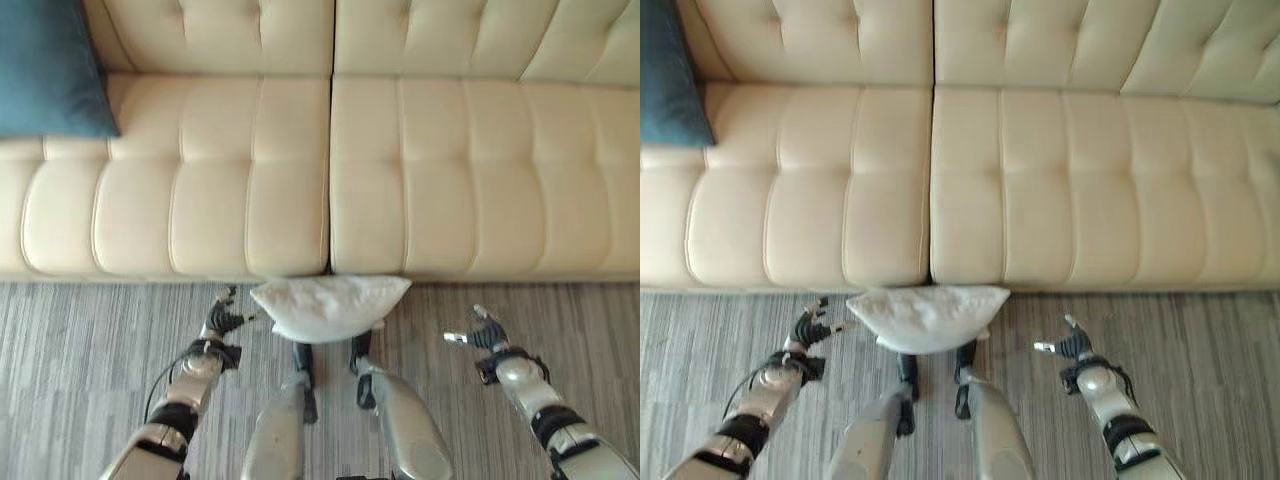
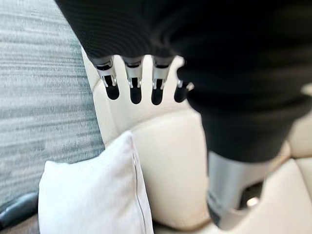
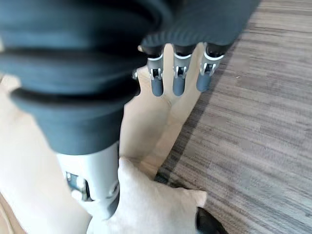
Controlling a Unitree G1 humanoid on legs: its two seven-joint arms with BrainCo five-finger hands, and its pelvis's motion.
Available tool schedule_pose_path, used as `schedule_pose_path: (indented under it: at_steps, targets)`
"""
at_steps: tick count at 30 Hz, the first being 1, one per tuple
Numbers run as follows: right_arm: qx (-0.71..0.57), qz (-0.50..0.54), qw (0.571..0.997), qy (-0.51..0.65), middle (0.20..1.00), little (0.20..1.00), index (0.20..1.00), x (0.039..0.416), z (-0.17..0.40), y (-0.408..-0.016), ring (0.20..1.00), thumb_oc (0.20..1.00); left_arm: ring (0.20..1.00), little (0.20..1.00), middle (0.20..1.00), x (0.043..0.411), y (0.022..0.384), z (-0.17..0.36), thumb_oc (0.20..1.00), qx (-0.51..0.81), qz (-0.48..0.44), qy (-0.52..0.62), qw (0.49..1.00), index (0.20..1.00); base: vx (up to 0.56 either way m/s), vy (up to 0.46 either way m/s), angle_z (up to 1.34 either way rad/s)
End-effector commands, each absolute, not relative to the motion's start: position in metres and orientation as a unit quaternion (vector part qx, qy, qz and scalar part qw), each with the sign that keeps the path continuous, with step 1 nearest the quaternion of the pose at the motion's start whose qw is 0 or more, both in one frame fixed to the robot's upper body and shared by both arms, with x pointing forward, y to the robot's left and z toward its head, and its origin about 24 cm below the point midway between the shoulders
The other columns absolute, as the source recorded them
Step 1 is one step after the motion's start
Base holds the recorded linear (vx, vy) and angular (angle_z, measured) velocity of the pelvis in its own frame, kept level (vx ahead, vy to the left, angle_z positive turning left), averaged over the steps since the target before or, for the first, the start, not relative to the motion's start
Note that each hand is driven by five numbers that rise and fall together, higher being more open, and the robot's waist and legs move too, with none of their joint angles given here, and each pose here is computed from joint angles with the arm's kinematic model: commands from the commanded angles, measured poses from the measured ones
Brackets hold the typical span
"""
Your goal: Pick up all the scattered cushions and arrange them neatly on the sofa.
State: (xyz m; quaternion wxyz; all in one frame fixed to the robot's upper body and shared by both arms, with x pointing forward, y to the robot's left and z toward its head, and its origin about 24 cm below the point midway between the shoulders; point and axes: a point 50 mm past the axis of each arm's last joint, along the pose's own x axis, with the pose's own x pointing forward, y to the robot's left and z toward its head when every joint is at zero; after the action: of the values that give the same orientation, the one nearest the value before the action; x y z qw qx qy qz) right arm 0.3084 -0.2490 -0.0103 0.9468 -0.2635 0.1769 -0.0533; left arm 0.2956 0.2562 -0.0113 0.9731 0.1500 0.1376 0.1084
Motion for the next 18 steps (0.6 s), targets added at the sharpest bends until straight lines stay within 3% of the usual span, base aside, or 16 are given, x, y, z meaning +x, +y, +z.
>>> schedule_pose_path:
  at_steps: [1,7,11,16,17,18]
  targets:
    - [-0.257,-0.074,0.954,0.135,1.0,1.0,1.0,0.322,0.007,-0.246,1.0,1.0,1.0,1.0,1.0,0.297,0.273,0.003,1.0,0.139,0.156,0.098,0.973,1.0,-0.2,0.004,-0.23]
    - [-0.28,-0.084,0.956,0.035,1.0,1.0,1.0,0.365,0.071,-0.232,1.0,1.0,1.0,1.0,1.0,0.333,0.275,0.052,1.0,0.116,0.182,0.022,0.976,1.0,-0.17,-0.029,-0.02]
    - [-0.266,-0.087,0.96,0.002,1.0,1.0,1.0,0.382,0.094,-0.214,1.0,1.0,1.0,1.0,1.0,0.341,0.264,0.053,1.0,0.126,0.172,0.027,0.977,1.0,-0.1,-0.048,0.01]
    - [-0.227,-0.021,0.973,-0.021,1.0,1.0,1.0,0.394,0.102,-0.153,1.0,1.0,1.0,1.0,1.0,0.362,0.211,0.061,1.0,0.148,0.104,0.011,0.983,1.0,-0.03,-0.054,0.07]
    - [-0.222,-0.009,0.975,-0.027,0.834,0.834,0.834,0.394,0.104,-0.142,0.834,0.834,1.0,1.0,1.0,0.367,0.2,0.067,1.0,0.15,0.094,-0.001,0.984,1.0,0.0,-0.04,0.0]
    - [-0.195,0.022,0.979,-0.05,0.2,0.2,0.2,0.394,0.111,-0.113,0.2,0.2,0.495,0.495,0.495,0.376,0.176,0.084,0.495,0.153,0.07,-0.039,0.985,0.495,0.0,0.0,0.0]
